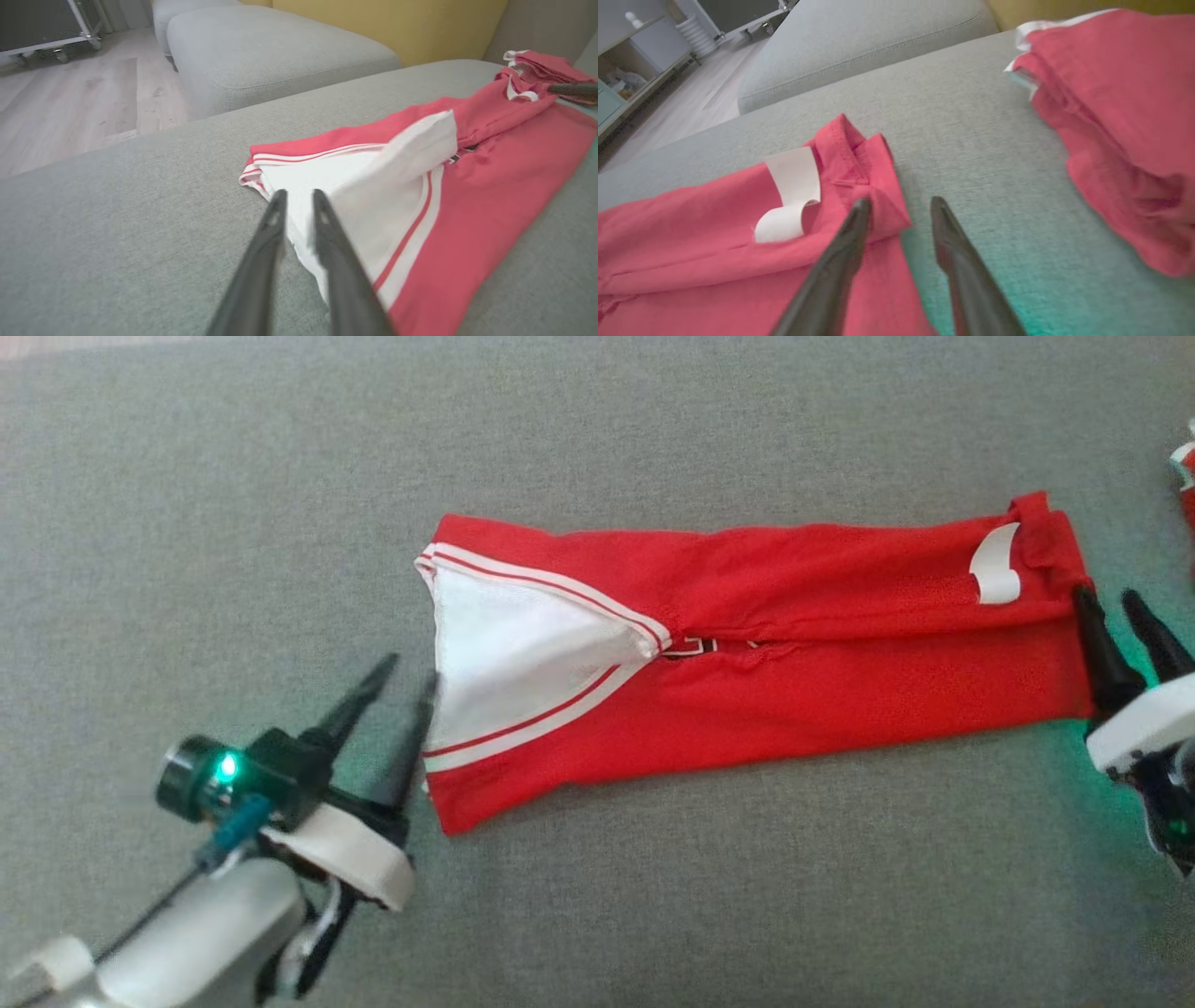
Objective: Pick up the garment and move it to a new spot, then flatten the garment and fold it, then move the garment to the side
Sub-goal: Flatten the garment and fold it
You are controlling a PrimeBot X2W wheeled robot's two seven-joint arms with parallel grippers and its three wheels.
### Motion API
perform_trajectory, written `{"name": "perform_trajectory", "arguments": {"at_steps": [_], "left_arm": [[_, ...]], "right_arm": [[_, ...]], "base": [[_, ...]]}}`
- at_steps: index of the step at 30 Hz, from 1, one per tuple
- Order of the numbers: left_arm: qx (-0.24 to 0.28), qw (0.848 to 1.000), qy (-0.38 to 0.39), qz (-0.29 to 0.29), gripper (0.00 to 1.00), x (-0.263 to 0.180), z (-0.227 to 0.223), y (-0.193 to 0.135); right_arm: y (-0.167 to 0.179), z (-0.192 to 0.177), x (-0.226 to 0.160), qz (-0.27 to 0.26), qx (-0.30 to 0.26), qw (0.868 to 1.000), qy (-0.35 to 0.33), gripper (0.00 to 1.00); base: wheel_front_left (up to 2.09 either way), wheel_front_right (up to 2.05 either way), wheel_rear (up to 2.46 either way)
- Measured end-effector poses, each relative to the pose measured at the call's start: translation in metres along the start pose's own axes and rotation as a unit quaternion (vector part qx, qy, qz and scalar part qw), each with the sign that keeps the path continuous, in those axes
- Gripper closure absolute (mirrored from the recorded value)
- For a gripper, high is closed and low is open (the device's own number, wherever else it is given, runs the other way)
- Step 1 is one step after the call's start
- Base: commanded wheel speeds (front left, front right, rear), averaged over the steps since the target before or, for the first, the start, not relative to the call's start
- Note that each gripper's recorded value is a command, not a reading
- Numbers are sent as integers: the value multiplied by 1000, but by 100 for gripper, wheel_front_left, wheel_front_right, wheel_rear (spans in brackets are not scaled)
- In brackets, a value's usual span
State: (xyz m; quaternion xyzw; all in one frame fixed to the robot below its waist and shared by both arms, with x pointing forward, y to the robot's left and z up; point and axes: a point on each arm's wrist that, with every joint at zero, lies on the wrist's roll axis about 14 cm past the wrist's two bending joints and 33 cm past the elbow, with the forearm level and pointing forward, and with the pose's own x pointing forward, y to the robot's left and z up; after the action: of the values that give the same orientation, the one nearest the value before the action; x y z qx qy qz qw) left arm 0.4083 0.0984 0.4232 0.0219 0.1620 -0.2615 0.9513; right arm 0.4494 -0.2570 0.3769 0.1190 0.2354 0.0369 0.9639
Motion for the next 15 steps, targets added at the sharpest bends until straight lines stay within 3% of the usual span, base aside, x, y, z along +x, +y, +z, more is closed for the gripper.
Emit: {"name": "perform_trajectory", "arguments": {"at_steps": [4,7,11,15], "left_arm": [[-25,999,-9,33,0,-1,-3,-8],[-10,995,-42,84,0,-5,9,-2],[-5,985,-92,146,0,-20,28,-7],[-12,979,-110,172,0,-42,26,-26]], "right_arm": [[-7,3,-13,-14,20,999,-20,0],[-10,1,-28,-25,39,998,-37,0],[-7,-17,-51,-36,67,996,-44,0],[-4,-35,-67,-45,78,995,-39,0]], "base": [[0,0,0],[0,0,0],[0,0,0],[0,0,0]]}}
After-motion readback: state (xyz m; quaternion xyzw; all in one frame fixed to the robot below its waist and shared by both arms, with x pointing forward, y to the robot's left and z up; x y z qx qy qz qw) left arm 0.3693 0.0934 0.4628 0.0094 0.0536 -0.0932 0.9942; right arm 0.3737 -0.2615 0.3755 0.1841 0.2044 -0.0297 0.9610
